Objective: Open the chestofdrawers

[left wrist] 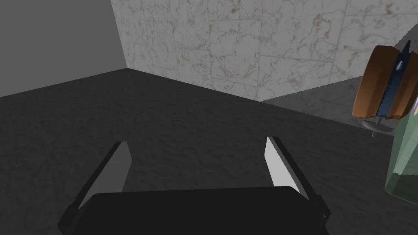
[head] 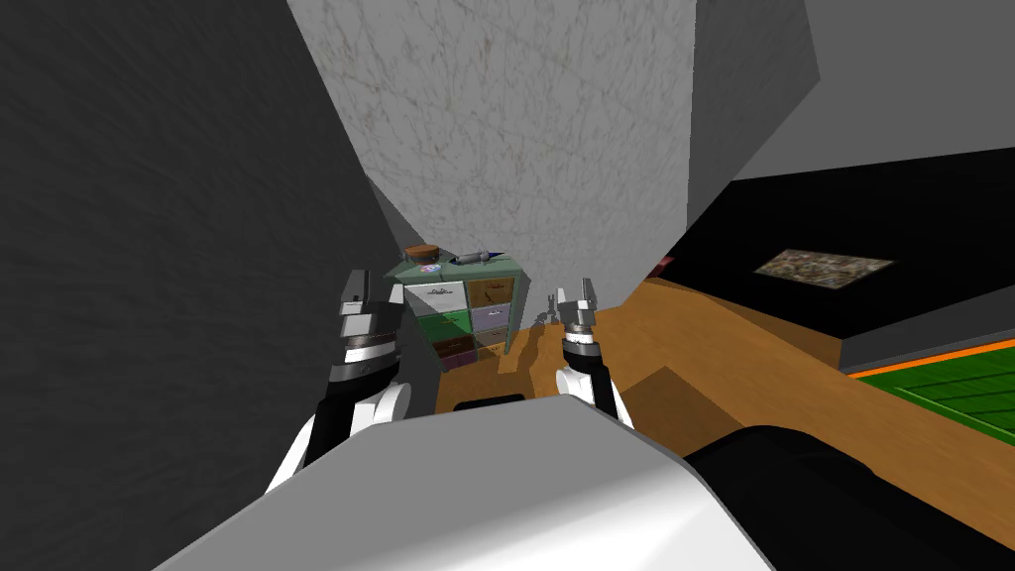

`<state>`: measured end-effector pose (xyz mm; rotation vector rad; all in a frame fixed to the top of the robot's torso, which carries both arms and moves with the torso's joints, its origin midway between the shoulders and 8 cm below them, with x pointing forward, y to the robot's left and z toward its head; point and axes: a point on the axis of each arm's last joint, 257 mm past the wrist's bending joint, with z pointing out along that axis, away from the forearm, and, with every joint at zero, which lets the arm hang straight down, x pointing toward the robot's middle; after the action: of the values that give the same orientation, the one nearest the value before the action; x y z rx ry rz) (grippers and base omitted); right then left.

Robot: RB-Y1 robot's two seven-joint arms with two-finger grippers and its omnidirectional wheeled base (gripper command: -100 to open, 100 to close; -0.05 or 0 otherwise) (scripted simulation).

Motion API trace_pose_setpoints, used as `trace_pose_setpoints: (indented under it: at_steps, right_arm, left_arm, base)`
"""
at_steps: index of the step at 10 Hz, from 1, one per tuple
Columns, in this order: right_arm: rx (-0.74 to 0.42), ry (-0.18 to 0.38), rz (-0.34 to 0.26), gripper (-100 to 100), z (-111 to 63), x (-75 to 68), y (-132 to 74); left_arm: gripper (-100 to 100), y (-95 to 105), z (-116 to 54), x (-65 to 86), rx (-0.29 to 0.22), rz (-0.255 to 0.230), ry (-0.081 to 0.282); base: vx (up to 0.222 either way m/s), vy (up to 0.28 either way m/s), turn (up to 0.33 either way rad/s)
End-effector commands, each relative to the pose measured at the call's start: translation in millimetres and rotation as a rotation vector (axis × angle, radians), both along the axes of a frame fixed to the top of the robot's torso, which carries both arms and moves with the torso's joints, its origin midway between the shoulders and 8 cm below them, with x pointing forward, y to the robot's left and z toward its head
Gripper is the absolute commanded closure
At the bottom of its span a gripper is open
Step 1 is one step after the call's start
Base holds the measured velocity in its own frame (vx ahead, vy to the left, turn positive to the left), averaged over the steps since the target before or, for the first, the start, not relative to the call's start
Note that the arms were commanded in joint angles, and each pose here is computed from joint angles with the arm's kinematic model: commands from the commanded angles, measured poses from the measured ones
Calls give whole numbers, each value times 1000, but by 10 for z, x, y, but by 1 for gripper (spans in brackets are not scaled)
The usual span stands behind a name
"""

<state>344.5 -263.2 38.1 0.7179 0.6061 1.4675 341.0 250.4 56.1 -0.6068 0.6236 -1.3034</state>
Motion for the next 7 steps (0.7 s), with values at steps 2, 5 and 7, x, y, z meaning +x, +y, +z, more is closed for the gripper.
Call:
trace_pose_setpoints:
  at_steps: [2,5,7]
  right_arm:
    - [0,0,0,0,0,0,0]
    - [0,0,0,0,1,-1,0]
    - [0,0,0,0,1,-1,0]
  left_arm:
    - [0,0,0,0,0,0,0]
    - [0,0,1,-1,0,0,0]
    - [0,0,1,-1,0,0,0]
  base:
    - [0,0,0]
    - [0,0,0]
    - [0,0,0]
